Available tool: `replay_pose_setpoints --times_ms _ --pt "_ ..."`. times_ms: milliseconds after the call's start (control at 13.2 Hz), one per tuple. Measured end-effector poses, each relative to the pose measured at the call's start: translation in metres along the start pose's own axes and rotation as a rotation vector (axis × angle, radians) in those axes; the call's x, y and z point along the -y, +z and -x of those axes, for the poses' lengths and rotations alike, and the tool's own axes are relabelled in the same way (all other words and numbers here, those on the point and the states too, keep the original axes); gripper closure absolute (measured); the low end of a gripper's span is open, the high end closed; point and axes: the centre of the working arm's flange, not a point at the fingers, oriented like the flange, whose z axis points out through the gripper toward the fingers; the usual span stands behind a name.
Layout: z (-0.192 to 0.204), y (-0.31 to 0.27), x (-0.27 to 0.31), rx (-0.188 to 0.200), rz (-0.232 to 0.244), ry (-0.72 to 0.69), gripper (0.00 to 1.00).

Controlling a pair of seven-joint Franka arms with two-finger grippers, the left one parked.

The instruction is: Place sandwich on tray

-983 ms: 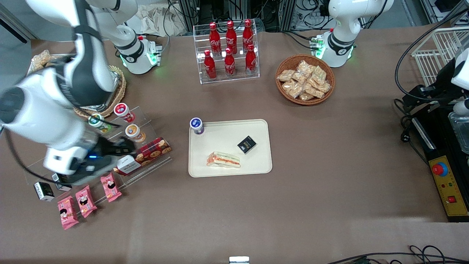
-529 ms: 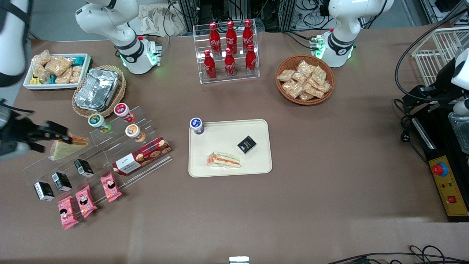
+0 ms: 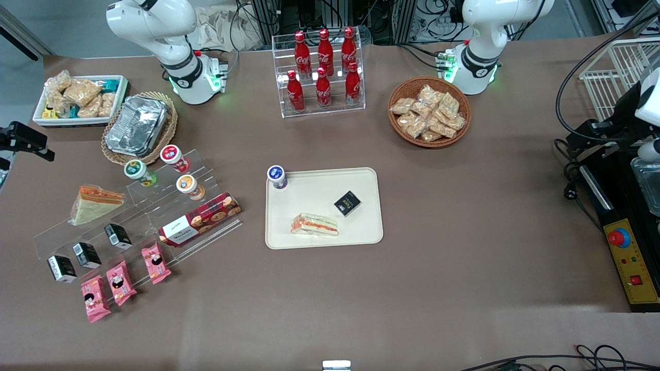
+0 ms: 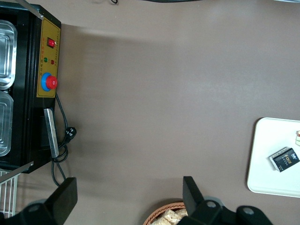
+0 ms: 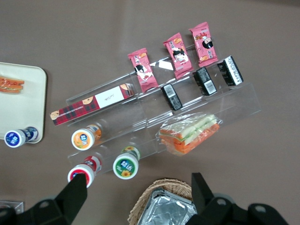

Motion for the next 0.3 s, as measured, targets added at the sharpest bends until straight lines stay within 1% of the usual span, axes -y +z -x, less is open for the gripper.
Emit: replay_pose_setpoints --times_ms 302 --pt "0.0032 -0.0024 0.0132 0.016 0.002 0.010 0.01"
